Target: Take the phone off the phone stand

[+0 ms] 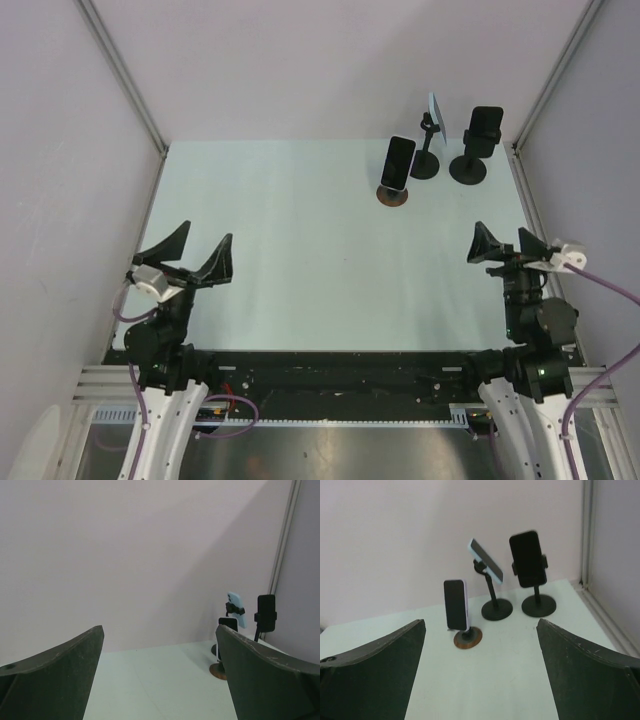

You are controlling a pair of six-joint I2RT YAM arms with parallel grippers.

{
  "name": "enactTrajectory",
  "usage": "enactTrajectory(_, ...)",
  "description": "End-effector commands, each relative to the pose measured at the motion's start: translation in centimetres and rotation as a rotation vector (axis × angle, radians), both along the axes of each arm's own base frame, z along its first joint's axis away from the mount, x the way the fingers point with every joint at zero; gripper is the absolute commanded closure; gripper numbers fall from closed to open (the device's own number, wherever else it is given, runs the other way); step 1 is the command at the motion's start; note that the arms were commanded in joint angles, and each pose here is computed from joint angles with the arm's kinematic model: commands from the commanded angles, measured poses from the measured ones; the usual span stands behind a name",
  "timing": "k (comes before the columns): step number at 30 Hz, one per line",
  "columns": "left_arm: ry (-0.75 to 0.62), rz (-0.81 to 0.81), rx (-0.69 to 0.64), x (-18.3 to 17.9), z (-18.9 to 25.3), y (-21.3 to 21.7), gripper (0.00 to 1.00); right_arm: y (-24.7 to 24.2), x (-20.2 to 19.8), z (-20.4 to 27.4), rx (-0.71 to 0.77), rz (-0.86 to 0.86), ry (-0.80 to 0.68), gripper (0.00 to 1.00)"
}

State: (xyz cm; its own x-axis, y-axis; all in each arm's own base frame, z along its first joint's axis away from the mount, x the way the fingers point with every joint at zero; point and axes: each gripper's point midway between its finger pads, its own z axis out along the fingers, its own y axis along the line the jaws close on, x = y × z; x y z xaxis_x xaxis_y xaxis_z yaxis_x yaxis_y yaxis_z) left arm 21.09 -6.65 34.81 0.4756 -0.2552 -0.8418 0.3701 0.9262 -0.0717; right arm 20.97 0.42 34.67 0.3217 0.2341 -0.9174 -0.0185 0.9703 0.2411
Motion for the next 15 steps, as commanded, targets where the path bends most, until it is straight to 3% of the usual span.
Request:
enactTrajectory(1,-0.015,-0.028,-0.128,-1.3,1.5,0.5,0.00,1.9,2.8,-0.1,0.053,0.081,0.096,0.00)
enactTrajectory(7,0.096,-0.057,-0.175,-0.9,-0.5,0.1,0.00,3.0,6.6,0.5,0.082,0.097,0.222,0.00)
enactTrajectory(8,0.103,-0.049,-0.178,-0.9,-0.3,0.3,0.00,3.6,8.4,-1.4,0.074,0.105,0.314,0.00)
enactTrajectory(12,0.199,-0.037,-0.172,-0.6,-1.5,0.2,0.00,6.5,12.1,-3.2,0.055,0.222,0.447,0.00)
enactTrajectory(15,0.277,-0.049,-0.167,-0.3,-3.2,-0.2,0.00,6.7,15.1,-4.9,0.085,0.193,0.552,0.00)
